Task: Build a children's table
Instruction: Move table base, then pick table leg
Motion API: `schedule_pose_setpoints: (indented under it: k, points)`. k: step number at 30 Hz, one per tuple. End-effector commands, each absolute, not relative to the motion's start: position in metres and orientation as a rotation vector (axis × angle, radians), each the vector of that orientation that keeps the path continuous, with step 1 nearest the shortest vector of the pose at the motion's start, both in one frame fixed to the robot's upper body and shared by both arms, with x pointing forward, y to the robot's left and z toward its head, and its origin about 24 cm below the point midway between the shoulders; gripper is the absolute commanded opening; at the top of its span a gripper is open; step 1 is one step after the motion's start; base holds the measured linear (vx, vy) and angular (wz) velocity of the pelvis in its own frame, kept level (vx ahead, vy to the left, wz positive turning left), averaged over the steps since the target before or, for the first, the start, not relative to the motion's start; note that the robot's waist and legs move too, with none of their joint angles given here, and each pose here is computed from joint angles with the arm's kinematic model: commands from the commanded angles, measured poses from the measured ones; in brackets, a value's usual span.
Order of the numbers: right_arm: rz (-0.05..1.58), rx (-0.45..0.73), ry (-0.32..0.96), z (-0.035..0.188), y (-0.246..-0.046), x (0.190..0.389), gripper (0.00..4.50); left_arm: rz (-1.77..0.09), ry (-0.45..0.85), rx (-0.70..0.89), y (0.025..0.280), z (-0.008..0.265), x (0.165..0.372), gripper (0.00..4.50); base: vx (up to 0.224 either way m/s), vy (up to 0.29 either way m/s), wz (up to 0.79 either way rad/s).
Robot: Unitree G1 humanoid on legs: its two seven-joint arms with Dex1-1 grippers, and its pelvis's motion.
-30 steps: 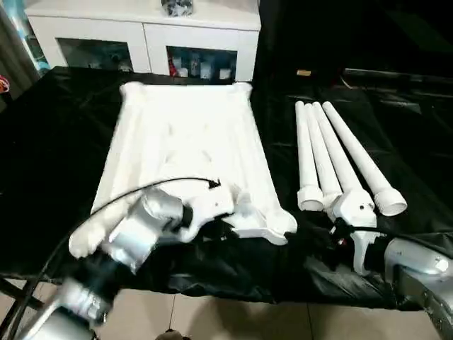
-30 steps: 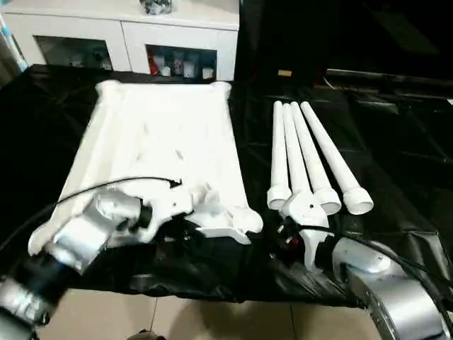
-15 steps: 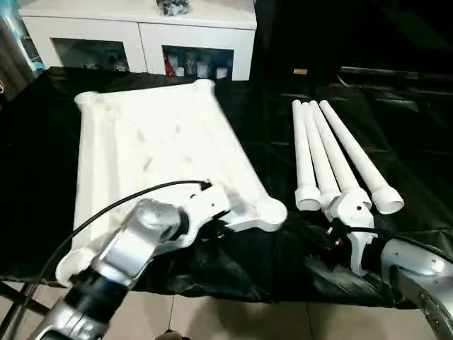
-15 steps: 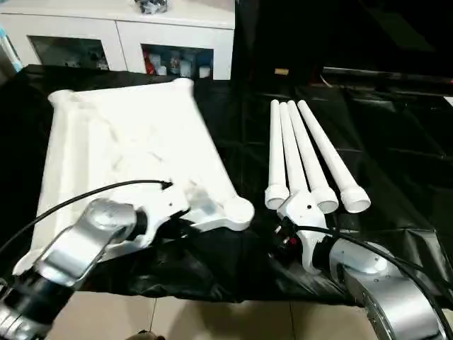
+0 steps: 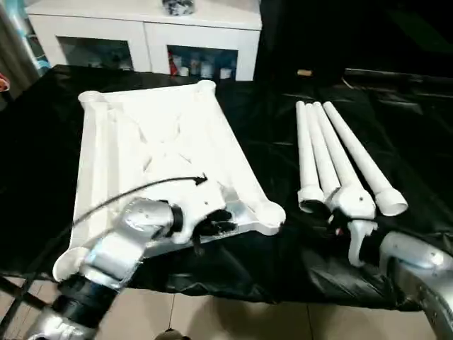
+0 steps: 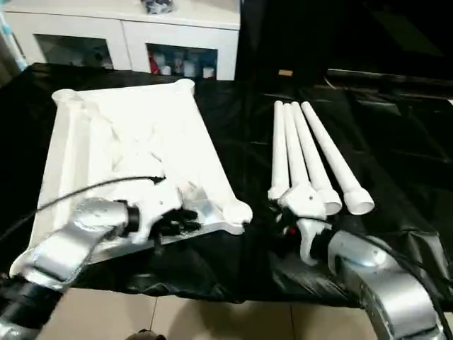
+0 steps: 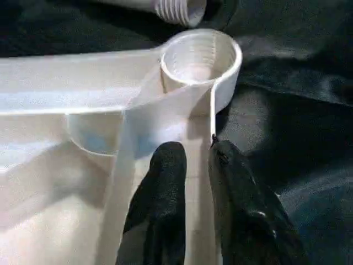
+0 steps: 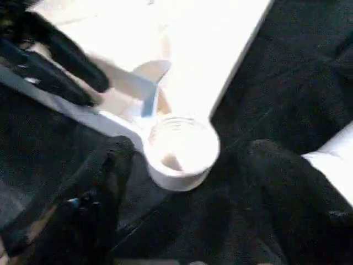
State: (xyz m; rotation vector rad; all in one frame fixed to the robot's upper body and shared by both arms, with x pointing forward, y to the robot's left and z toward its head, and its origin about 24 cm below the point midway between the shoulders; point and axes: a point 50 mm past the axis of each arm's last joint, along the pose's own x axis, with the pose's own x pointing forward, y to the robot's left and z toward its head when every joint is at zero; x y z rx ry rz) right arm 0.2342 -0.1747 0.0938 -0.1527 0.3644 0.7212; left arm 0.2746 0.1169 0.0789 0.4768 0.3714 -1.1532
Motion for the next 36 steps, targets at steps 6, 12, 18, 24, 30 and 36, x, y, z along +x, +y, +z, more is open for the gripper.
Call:
schedule_pose_setpoints:
  k: [6, 12, 18, 24, 30, 36]
  points:
    - [0.356, -0.051, 0.401, 0.098, -0.191, 0.279, 4.45, -1.004, 0.265, 0.434, 0.126, 0.103, 0.283, 0.91, 0.000, 0.000, 0.00]
    - [0.146, 0.034, 0.470, 0.096, -0.195, 0.321, 4.50, -0.945, 0.249, 0.348, 0.120, 0.112, 0.283, 1.25, 0.000, 0.000, 0.00]
    - [0.116, 0.026, 0.529, 0.090, -0.190, 0.337, 4.50, -0.965, 0.240, 0.344, 0.113, 0.113, 0.277, 1.65, 0.000, 0.000, 0.00]
    - [0.097, 0.017, 0.585, 0.083, -0.185, 0.355, 4.50, -1.002, 0.278, 0.360, 0.110, 0.108, 0.268, 1.65, 0.000, 0.000, 0.00]
    - [0.143, 0.032, 0.612, 0.081, -0.175, 0.366, 4.50, -1.012, 0.299, 0.345, 0.110, 0.111, 0.263, 1.65, 0.000, 0.000, 0.00]
    - [0.166, 0.043, 0.674, 0.075, -0.171, 0.374, 4.50, -1.017, 0.316, 0.342, 0.110, 0.113, 0.261, 1.65, 0.000, 0.000, 0.00]
